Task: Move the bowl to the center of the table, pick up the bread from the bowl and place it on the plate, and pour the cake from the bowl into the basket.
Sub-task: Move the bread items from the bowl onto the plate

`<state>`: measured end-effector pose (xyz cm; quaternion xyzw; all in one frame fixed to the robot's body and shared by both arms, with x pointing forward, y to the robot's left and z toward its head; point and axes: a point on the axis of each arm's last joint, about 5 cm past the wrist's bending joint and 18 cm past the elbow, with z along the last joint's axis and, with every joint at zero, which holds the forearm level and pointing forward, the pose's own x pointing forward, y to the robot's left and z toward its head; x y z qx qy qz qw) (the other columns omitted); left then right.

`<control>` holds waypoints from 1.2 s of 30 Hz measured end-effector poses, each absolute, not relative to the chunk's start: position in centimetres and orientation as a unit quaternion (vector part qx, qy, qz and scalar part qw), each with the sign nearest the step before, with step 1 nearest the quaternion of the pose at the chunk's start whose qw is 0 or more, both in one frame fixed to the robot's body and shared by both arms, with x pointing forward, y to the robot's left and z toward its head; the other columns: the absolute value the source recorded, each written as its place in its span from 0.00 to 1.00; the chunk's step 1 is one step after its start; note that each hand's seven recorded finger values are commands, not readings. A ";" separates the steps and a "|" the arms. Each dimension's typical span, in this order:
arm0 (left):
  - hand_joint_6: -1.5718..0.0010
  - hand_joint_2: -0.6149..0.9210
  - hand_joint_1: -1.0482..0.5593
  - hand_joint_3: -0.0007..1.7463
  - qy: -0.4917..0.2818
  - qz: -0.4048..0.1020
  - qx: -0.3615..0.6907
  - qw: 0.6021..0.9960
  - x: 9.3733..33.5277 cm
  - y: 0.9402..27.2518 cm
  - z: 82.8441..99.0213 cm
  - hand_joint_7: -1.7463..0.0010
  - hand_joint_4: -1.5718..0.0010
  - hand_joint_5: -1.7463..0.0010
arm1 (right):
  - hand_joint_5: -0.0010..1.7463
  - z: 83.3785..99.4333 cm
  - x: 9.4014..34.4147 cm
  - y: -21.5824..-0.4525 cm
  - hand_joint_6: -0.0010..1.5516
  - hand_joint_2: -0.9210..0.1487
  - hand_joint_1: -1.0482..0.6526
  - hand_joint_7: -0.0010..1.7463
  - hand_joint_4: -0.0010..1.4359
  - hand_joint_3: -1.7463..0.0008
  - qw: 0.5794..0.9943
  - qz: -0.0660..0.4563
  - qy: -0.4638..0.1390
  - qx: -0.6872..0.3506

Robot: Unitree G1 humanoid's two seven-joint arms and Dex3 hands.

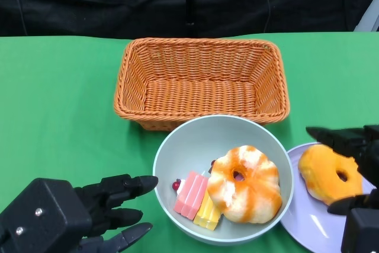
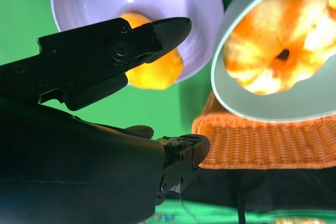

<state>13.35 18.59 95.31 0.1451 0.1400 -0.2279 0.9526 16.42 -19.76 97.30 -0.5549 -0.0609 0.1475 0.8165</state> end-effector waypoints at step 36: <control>0.74 1.00 0.30 0.24 0.140 -0.233 0.138 0.952 13.1 18.2 95.5 1.00 0.83 0.74 | 0.36 95.3 18.4 -12.9 0.15 0.00 0.19 0.03 0.00 0.99 0.803 0.276 -0.170 -0.500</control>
